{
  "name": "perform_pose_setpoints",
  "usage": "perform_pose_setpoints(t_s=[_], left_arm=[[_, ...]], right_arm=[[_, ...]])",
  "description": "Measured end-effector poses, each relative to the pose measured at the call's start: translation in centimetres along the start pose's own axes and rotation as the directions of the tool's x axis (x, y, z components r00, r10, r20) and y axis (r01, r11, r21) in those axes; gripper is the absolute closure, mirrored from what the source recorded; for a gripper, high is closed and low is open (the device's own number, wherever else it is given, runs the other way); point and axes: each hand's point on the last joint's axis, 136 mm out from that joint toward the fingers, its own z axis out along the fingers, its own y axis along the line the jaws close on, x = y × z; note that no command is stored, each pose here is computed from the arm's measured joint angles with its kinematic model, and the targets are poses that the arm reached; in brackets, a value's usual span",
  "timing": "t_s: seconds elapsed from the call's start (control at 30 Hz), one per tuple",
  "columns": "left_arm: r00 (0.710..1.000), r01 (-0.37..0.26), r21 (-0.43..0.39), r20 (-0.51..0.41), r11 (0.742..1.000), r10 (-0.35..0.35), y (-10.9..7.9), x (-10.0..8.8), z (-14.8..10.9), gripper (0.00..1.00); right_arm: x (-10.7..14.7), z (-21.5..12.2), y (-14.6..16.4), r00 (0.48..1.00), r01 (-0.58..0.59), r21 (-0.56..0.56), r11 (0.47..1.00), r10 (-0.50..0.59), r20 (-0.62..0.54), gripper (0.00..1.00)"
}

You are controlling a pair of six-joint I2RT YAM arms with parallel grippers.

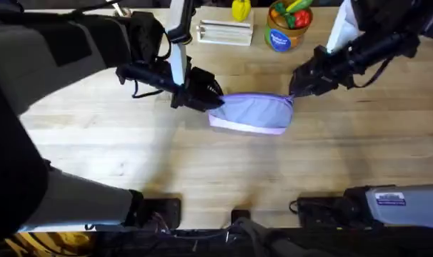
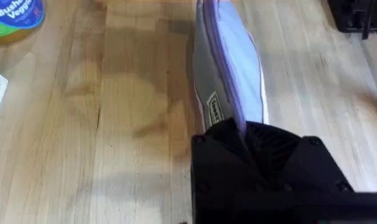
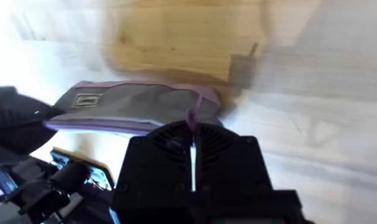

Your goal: Unzip the bag, pick up the pens from the table one at a time and place them inside, then zip the bag closed.

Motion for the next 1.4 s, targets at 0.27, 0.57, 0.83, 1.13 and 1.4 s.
perform_pose_setpoints(t_s=[0.27, 0.57, 0.83, 1.13, 1.4], left_arm=[[1.000, 0.018, 0.005, -0.011, 1.000, -0.018, -0.1, 0.1, 0.1, 0.958], [1.000, 0.020, 0.009, -0.025, 1.000, -0.020, -0.3, 0.3, 0.2, 0.958], [0.998, 0.025, -0.007, -0.055, 1.000, -0.026, 0.0, 1.0, -0.1, 0.959], [0.998, 0.027, -0.008, -0.060, 1.000, -0.027, 0.0, 1.1, -0.1, 0.959], [0.999, 0.026, -0.011, -0.043, 1.000, -0.026, 0.1, 0.9, -0.2, 0.281]], right_arm=[[2.4, 2.3, -4.6, 0.980, -0.193, 0.025, 0.981, 0.194, -0.039, 0.967], [4.4, 4.3, -5.5, 0.950, -0.305, 0.016, 0.952, 0.305, -0.061, 0.967], [2.8, 0.2, -5.4, 0.957, -0.278, 0.040, 0.960, 0.273, 0.098, 0.286], [1.3, -7.6, -1.0, 0.927, -0.084, -0.024, 0.996, 0.087, 0.366, 0.005], [3.3, -10.7, 2.1, 0.867, 0.179, 0.022, 0.984, -0.168, 0.470, 0.005]])
